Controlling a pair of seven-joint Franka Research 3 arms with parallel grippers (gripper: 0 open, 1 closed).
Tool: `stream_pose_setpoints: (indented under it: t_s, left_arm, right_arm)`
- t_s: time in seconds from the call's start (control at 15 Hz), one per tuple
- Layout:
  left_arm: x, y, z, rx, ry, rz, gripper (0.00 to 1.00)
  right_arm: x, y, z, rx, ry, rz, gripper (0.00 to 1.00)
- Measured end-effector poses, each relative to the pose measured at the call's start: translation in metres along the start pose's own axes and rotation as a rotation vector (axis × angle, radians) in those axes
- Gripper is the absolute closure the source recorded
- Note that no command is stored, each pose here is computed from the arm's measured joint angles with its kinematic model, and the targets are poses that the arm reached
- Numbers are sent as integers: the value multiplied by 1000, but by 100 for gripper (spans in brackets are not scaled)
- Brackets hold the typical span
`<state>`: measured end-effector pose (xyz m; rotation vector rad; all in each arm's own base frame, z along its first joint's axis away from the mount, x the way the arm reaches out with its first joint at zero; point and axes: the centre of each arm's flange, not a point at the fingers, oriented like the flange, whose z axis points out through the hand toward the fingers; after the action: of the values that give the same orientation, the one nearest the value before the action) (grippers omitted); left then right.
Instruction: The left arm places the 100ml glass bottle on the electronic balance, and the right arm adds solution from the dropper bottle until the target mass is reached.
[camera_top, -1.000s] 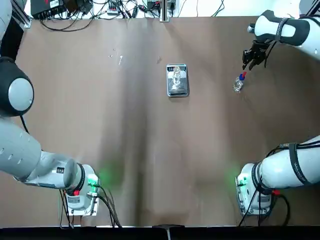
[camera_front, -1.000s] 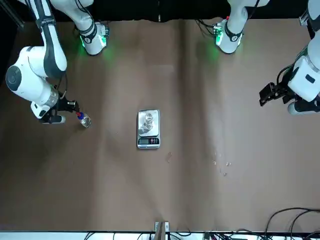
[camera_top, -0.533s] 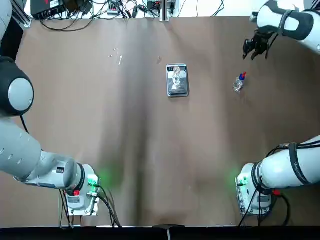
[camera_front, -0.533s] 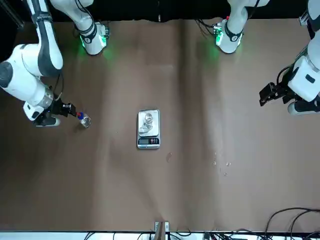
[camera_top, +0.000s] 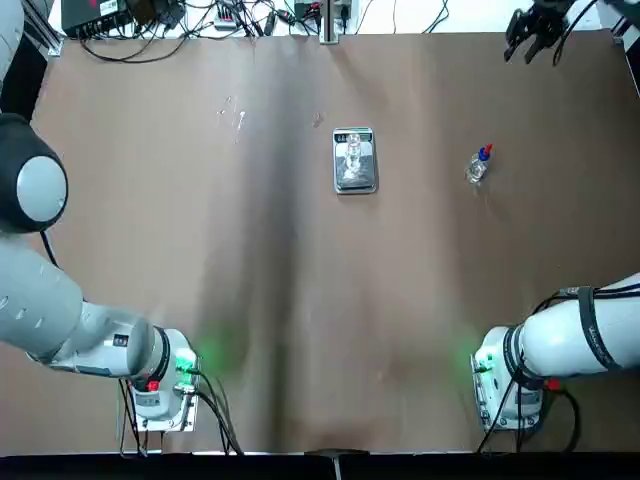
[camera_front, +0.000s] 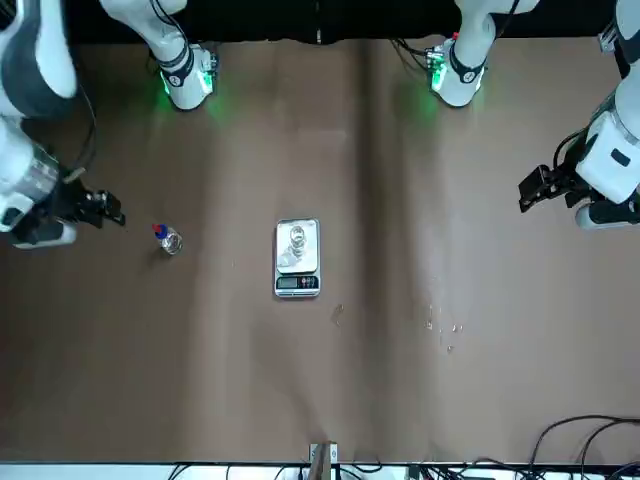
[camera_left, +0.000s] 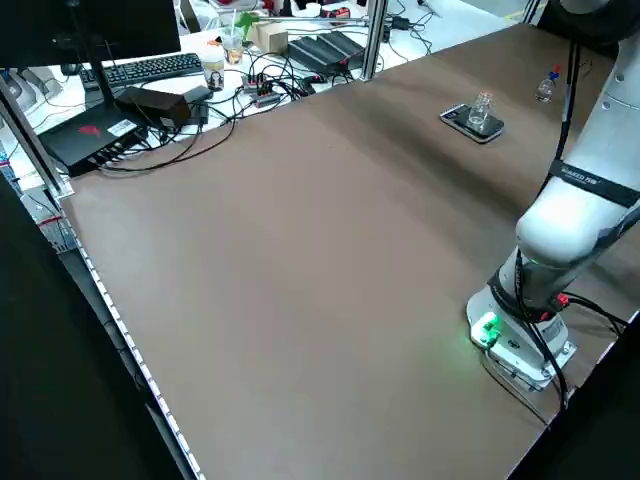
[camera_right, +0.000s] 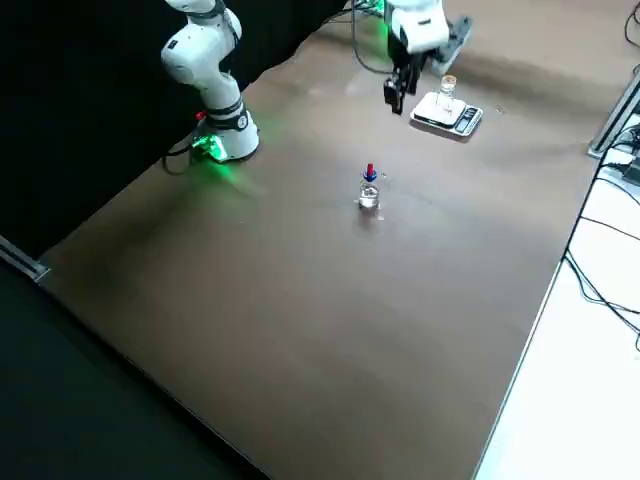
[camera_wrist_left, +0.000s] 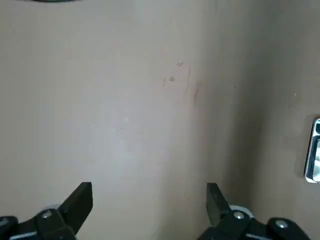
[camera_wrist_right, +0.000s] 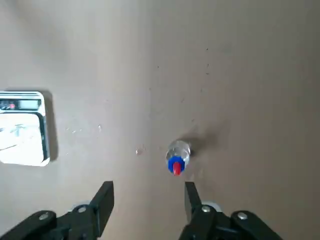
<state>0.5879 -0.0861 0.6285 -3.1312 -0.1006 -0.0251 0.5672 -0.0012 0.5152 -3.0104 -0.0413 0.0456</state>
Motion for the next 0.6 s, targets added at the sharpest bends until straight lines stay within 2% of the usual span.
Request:
stream_pose_setpoints:
  t_s: [0.07,0.2,0.6]
  left_arm:
    - [0,0,0,0,0,0,0]
    - [0,0,0,0,0,0,0]
    - [0,0,0,0,0,0,0]
  right_arm:
    - [-4,-5,-36,4,-13,21,34]
    - [-11,-10,-65,7,-29,38,34]
    - [-38,-15,-112,15,-28,70,30]
